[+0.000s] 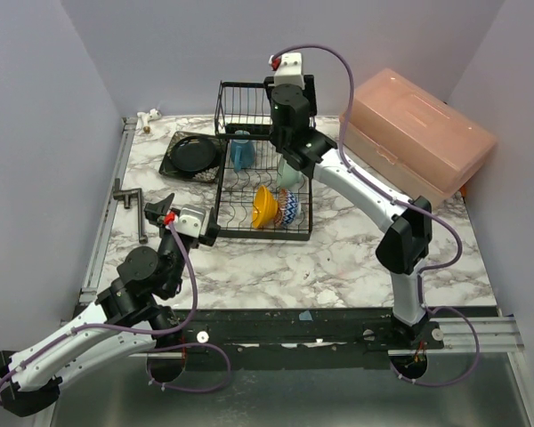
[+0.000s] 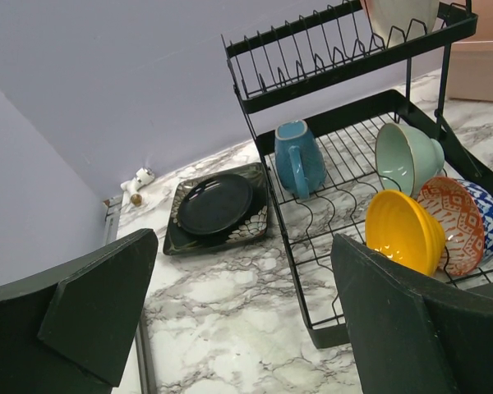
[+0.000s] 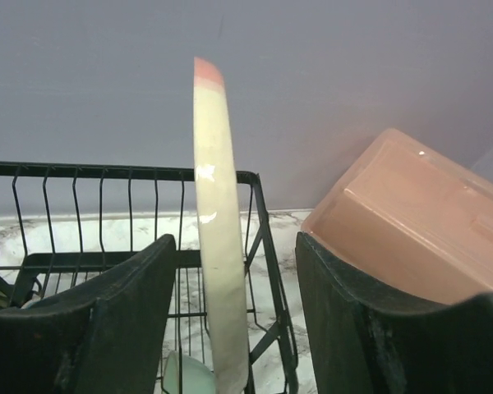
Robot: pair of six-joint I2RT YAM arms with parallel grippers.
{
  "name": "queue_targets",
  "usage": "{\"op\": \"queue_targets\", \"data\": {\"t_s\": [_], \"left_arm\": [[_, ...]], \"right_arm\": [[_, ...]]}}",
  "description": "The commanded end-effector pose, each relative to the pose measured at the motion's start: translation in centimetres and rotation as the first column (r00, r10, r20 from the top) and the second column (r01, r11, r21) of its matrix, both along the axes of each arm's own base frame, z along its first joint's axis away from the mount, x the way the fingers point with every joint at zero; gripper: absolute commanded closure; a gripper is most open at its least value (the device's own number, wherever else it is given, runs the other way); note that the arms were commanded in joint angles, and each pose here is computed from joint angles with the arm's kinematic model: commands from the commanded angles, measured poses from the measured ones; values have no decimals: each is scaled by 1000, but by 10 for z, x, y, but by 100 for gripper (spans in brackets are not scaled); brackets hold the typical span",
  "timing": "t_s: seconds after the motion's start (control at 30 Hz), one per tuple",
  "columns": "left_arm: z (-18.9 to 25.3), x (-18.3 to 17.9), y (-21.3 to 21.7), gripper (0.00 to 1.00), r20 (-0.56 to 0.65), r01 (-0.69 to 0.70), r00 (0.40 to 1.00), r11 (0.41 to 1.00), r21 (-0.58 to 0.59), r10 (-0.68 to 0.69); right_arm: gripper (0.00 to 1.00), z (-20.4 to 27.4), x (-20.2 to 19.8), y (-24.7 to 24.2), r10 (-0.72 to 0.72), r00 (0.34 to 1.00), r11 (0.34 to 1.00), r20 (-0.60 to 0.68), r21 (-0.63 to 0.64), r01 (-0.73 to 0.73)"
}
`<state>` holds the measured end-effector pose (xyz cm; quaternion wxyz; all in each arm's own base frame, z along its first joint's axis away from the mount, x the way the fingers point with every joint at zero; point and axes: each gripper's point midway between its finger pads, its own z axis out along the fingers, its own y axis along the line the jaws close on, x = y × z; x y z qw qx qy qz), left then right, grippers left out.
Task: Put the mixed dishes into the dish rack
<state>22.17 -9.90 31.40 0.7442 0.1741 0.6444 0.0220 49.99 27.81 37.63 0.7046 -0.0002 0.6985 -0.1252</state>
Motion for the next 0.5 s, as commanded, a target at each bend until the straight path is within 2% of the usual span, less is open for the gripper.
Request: {"op": "queue_targets", "data": {"t_s": [0.0,0.1,0.23,0.47], "left_arm": [[-3,1,-2,2,-10,4,1000,1000,5,-4],[-4,2,-3,2,-13,6,1000,1000,7,-6],[-5,2,-4,2,-16,5,1000,1000,9,-5],[-6,3,-5,2,-20,7,1000,1000,14,-7]], "right_arm": [[35,32,-16,-9,14,999,998,34,55,-16],[32,34,-19,-16,-19,999,999,34,49,18],[34,36,-22,-23,-44,998,997,43,57,42],[50,36,-26,-30,-64,997,996,48,59,61]]}}
